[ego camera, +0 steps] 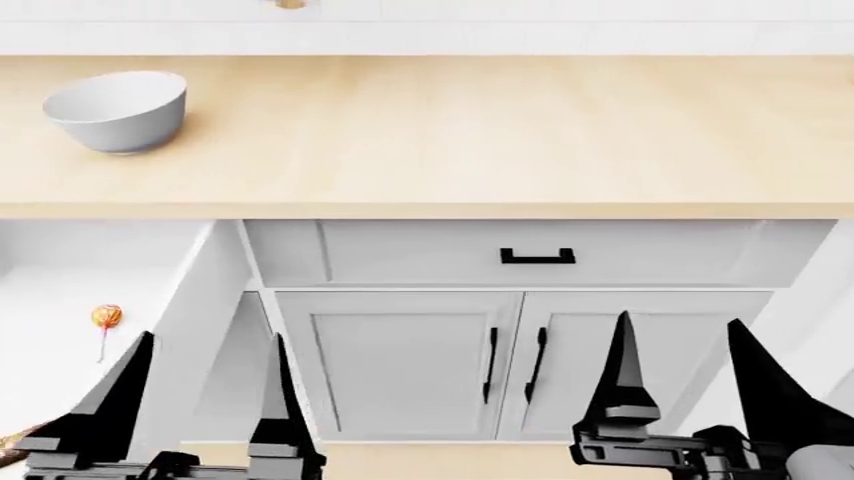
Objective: Place the bar in the bowl and close the drawer.
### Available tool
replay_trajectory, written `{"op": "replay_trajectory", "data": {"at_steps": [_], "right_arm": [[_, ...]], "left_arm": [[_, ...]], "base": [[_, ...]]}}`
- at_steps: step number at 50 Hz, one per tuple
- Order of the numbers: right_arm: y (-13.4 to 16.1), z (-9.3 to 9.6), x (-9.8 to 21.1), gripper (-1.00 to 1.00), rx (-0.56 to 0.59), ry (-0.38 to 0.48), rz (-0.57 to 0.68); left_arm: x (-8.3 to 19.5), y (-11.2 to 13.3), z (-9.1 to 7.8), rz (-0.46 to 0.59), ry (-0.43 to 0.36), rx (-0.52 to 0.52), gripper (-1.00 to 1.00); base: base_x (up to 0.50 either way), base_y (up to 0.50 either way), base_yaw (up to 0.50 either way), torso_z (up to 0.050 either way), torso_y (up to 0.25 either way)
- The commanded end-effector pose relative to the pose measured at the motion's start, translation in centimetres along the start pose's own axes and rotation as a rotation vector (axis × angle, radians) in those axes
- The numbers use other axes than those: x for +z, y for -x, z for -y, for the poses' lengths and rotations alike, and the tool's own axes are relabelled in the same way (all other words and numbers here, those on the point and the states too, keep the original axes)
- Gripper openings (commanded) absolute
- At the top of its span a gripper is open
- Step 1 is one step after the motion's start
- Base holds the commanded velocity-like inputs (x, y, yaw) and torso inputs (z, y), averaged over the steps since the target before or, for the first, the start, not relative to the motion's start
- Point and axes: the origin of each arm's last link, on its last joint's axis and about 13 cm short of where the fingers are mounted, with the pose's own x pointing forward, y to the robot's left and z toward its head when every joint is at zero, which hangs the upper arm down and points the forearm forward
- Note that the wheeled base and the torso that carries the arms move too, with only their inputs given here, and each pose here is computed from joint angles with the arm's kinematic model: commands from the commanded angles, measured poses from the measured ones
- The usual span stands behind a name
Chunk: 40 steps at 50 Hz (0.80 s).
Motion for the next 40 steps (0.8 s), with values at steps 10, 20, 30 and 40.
{"op": "replay_trajectory", "data": {"at_steps": [10,20,30,40], "right_arm": [[0.51,0.12,0.32,1.0,-0.006,-0.014,0.032],[0.64,0.06,0.37,1.0,-0.012,-0.014,0.043],[0.68,0.08,0.42,1.0,-0.012,-0.015,0.049],[0.67,0.1,0.4,1.0,-0.01,-0.014,0.05]], "left_arm": [[0.44,0.48,0.04,0.048,0.026,0.003,1.0],[0.31,0.58,0.04,0.042,0.029,-0.007,1.0],[0.3,0.54,0.04,0.041,0.028,0.002,1.0],[0.31,0.39,0.02,0.041,0.029,0.006,1.0]], "base": [[0.0,0.5,0.0,0.037,0.0],[0.0,0.5,0.0,0.05,0.0],[0.0,0.5,0.0,0.05,0.0],[0.0,0.5,0.0,0.05,0.0]]}}
